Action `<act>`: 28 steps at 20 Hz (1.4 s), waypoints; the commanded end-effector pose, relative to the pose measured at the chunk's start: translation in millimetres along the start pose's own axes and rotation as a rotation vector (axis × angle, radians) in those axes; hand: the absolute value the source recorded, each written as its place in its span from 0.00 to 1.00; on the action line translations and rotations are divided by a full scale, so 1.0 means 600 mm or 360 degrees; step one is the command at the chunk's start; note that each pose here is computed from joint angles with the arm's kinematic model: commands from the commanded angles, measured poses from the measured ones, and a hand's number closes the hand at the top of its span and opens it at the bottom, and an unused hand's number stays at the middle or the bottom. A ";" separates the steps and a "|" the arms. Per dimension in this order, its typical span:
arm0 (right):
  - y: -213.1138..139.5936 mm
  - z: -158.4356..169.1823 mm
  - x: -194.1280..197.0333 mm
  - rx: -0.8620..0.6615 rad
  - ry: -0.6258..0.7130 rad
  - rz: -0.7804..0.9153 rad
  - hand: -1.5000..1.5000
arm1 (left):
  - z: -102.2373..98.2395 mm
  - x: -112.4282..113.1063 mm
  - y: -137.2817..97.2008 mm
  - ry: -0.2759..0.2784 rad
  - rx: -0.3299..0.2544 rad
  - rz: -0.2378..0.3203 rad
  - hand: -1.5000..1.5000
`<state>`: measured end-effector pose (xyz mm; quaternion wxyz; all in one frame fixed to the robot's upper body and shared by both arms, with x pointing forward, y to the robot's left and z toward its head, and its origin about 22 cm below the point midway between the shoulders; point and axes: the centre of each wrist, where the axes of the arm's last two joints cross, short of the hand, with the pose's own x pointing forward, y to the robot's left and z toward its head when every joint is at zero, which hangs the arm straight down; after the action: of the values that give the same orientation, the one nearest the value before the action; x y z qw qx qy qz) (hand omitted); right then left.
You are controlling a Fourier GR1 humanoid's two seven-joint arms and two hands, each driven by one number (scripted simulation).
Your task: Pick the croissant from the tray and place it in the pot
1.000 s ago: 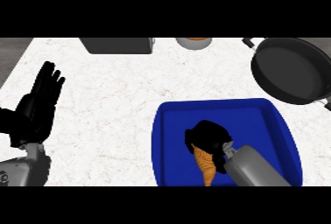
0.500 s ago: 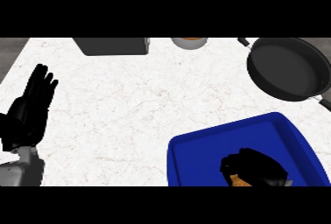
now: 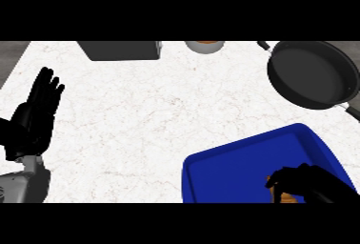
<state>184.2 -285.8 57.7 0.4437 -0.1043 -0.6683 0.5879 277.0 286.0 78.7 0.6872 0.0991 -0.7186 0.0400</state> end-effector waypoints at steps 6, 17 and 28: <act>-0.135 0.067 0.002 -0.0840 0.0084 -0.0157 1.00 | -0.008 0.020 0.008 -0.0018 -0.0001 0.0040 0.50; -0.278 0.056 -0.116 -0.1060 0.0290 -0.0307 1.00 | -0.026 -0.009 -0.012 -0.0021 -0.0053 0.0020 0.50; -0.263 0.006 -0.239 -0.1124 0.0373 -0.0582 1.00 | -0.014 -0.002 -0.024 -0.0020 -0.0064 0.0011 0.50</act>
<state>311.3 -415.8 148.2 0.5313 -0.2264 -0.7760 0.2536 286.5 279.0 83.9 0.6854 0.0836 -0.7229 0.0258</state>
